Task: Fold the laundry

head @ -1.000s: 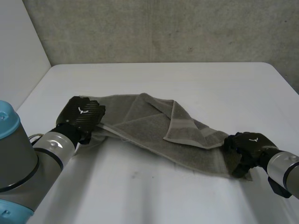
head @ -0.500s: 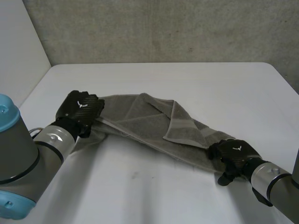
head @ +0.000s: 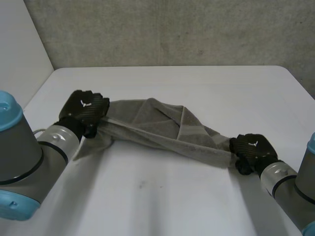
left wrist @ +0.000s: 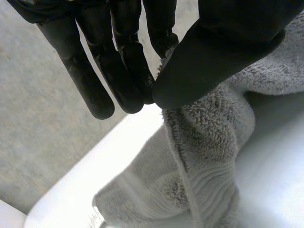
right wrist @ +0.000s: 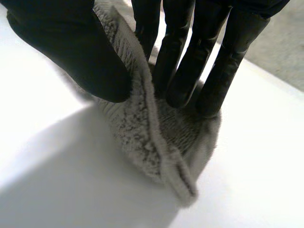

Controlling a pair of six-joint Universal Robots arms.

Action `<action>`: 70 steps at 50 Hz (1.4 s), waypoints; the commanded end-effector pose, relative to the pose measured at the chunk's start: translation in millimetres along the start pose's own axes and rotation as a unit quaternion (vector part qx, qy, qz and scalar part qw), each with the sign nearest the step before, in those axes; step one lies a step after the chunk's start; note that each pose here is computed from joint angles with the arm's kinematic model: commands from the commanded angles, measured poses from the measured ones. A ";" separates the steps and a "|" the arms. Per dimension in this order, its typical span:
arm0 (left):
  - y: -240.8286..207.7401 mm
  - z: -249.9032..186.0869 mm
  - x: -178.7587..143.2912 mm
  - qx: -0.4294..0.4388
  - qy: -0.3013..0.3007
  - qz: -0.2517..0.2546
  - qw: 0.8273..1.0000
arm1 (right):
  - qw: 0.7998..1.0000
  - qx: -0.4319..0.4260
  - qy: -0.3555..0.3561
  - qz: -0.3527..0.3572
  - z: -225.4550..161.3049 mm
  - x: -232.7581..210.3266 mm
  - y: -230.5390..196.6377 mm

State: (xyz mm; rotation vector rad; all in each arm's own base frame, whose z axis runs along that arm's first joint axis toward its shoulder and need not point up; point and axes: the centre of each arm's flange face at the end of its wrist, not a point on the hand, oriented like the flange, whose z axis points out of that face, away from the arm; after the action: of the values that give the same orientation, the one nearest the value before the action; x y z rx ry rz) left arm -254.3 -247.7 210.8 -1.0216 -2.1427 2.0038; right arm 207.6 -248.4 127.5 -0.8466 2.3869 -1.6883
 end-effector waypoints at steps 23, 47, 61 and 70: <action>62.5 21.0 29.0 -0.071 0.033 -0.076 0.994 | 0.995 0.039 0.068 -0.058 -5.2 40.4 -27.8; 82.5 30.2 43.0 -0.100 0.045 -0.144 0.983 | 0.991 0.057 0.106 -0.057 -18.8 66.2 -49.3; 30.3 3.2 21.4 -0.069 0.032 -0.147 0.986 | 0.981 0.042 0.134 -0.135 -25.1 88.2 -68.1; -44.6 -51.4 -9.2 -0.022 0.022 -0.057 0.998 | 0.971 -0.004 0.110 -0.211 -55.4 89.5 -105.1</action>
State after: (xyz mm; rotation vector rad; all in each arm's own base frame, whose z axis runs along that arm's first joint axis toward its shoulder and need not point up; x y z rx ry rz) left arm -254.6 -230.4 205.1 -0.7835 -2.2472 1.7412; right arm 150.1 -281.1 233.6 -1.1389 2.4560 -2.0830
